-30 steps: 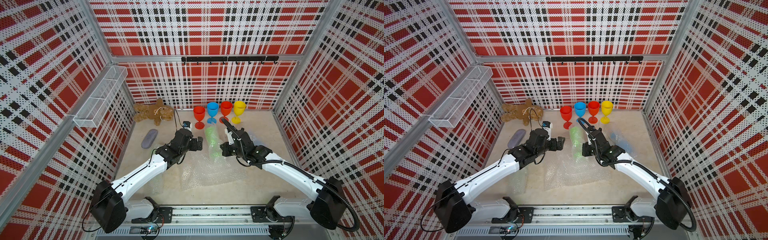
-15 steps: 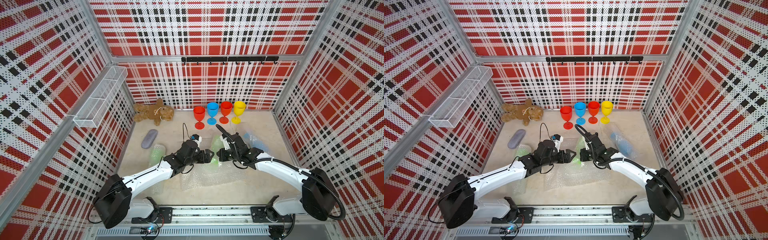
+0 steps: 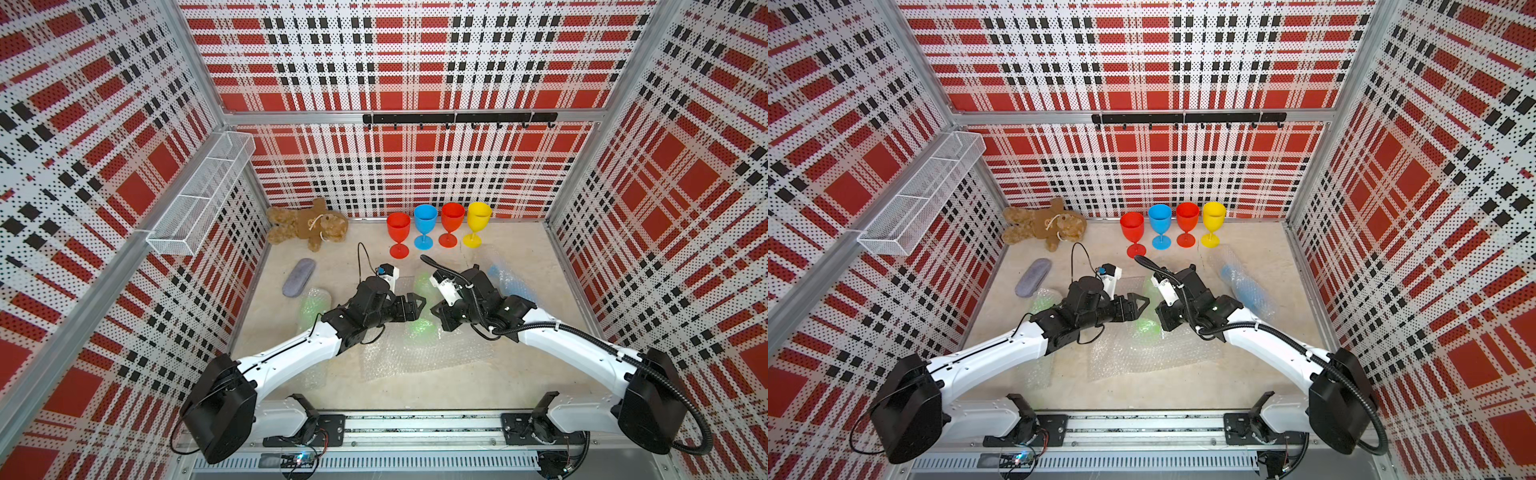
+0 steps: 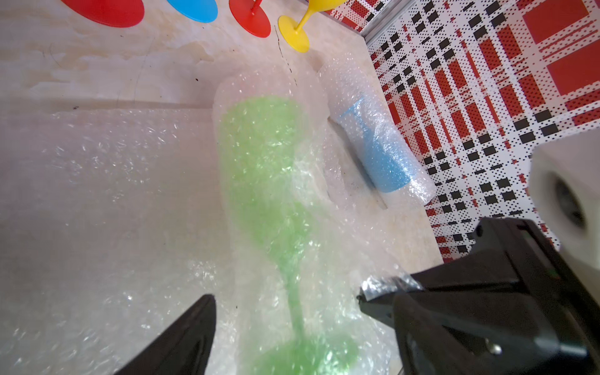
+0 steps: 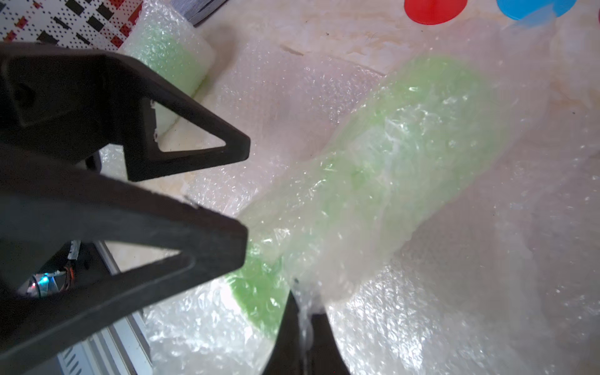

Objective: Unpack wine glasses from bubble wrap
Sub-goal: Place the bubble wrap at the center of the board, then unwrap the bubble wrap.

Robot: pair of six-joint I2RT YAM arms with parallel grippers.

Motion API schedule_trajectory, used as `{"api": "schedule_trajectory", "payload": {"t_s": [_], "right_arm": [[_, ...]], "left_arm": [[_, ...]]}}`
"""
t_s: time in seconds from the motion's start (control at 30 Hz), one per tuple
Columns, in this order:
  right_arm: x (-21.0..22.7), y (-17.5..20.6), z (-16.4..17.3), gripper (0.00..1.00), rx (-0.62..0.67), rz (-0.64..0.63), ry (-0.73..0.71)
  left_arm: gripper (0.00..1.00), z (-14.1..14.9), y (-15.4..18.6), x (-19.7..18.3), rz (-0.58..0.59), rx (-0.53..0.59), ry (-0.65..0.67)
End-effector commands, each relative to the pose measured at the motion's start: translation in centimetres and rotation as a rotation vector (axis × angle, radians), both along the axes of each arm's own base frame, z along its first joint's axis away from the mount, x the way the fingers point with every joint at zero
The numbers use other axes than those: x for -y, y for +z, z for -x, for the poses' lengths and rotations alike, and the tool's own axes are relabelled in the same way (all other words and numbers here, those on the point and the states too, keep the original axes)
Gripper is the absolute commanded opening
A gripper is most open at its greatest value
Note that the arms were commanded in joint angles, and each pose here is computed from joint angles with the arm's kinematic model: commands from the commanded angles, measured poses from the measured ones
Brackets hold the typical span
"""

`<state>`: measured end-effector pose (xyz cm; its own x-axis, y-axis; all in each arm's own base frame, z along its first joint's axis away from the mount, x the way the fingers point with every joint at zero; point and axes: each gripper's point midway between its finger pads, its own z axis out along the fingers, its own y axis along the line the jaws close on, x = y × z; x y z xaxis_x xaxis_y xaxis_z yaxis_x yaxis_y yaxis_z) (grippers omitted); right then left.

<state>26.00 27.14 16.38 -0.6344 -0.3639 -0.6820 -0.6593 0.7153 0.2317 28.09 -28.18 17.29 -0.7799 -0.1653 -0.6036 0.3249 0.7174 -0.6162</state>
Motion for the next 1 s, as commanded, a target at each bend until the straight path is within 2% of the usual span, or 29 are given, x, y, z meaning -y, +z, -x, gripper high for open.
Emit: {"api": "schedule_trajectory", "payload": {"t_s": [0.0,0.13,0.23,0.43,0.73,0.87,0.97], "right_arm": [[0.2,-0.9,0.7,0.00,0.020,0.063,0.071],[0.6,-4.3,0.4,0.00,-0.048,0.143,0.042],[0.8,-5.5,0.3,0.00,-0.065,0.160,0.034],[0.7,-5.3,0.2,0.00,-0.050,0.141,0.029],[0.4,-4.8,0.2,0.00,-0.037,0.126,0.038],[0.2,-4.8,0.0,0.00,-0.034,0.115,0.035],[0.3,-5.1,-0.2,0.00,-0.037,0.118,0.020]], "left_arm": [[0.86,0.5,-0.8,0.2,0.000,-0.009,-0.024],[0.85,1.0,-2.5,0.5,0.005,-0.046,-0.043],[0.80,1.1,-4.0,0.9,0.012,-0.085,-0.045],[0.71,1.5,-6.0,1.9,0.020,-0.143,-0.094],[0.68,1.2,-7.0,3.2,0.012,-0.169,-0.138],[0.59,0.9,-8.1,3.6,-0.014,-0.194,-0.150],[0.46,0.6,-8.3,3.4,-0.025,-0.196,-0.146]]}}
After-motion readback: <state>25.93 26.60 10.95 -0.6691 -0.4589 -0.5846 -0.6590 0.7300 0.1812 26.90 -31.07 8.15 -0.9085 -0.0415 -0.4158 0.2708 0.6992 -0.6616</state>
